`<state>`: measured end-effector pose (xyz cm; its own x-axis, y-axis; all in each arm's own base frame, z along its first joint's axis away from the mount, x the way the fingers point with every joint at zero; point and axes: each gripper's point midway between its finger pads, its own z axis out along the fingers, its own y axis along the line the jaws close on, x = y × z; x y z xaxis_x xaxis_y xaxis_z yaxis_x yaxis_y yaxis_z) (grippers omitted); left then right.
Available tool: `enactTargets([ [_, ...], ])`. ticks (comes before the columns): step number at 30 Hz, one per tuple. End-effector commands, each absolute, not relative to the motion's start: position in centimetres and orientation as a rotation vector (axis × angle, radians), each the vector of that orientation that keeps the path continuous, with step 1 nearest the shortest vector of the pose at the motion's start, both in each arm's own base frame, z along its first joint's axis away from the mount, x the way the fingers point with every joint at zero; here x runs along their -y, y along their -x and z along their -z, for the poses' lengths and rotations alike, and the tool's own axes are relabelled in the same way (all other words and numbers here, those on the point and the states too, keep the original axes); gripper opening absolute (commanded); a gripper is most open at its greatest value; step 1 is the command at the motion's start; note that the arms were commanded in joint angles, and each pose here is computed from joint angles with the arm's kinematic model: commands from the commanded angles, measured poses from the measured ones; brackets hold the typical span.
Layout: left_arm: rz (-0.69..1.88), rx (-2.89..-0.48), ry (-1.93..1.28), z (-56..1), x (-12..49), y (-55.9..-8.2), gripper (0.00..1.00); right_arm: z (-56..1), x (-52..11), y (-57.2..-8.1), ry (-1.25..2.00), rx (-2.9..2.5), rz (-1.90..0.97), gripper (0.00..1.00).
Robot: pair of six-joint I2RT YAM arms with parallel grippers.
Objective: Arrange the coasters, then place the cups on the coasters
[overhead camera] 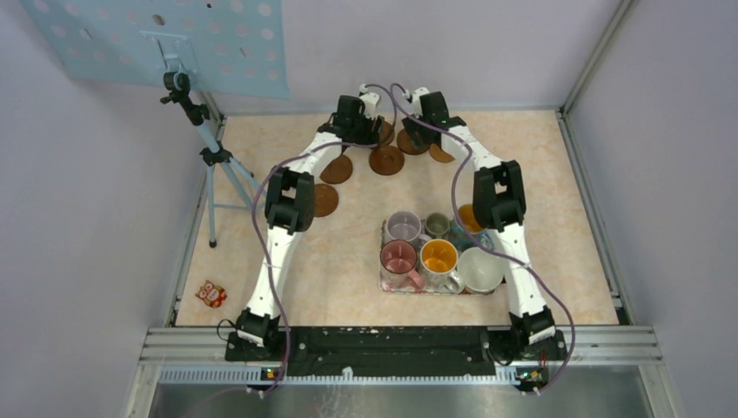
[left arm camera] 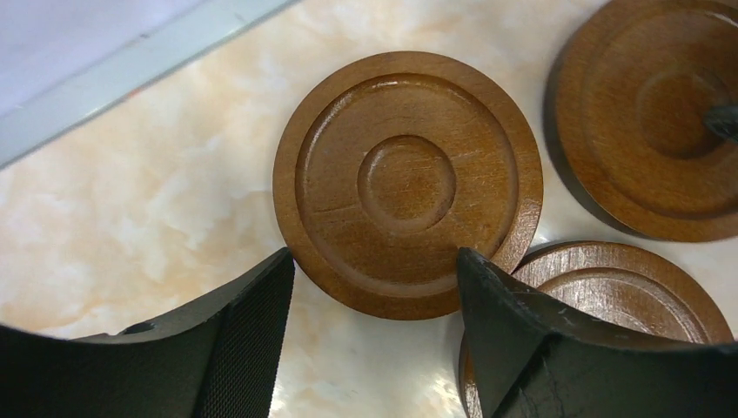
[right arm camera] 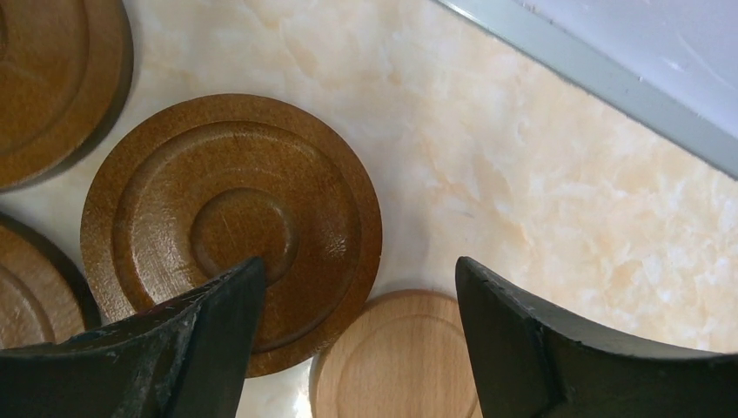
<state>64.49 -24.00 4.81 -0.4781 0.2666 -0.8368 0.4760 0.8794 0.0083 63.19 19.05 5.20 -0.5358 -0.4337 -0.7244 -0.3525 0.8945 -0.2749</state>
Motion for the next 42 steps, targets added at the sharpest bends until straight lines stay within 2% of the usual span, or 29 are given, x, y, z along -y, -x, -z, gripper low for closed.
enactTargets([
  [1, 0.387, -2.264, -0.675, -2.5, 26.0, -58.7, 0.73, -4.0, -15.6, -59.5, 0.625, -2.356, 0.151, 0.8],
  [15, 0.636, -2.321, -0.903, -0.5, 31.4, -51.0, 0.7, -1.8, -10.3, -52.9, 0.6, -2.561, 0.06, 0.69],
  [26, 0.753, -2.299, -1.006, -0.7, 34.5, -48.0, 0.69, -0.6, -7.4, -47.8, 0.523, -2.662, 0.039, 0.65],
  [34, 0.807, -2.302, -1.055, -0.3, 35.5, -46.1, 0.69, -0.2, -6.3, -46.3, 0.42, -2.703, 0.036, 0.64],
  [42, 0.833, -2.293, -1.069, 0.0, 36.5, -45.9, 0.68, -0.3, -3.6, -46.8, 0.314, -2.718, 0.097, 0.58],
])
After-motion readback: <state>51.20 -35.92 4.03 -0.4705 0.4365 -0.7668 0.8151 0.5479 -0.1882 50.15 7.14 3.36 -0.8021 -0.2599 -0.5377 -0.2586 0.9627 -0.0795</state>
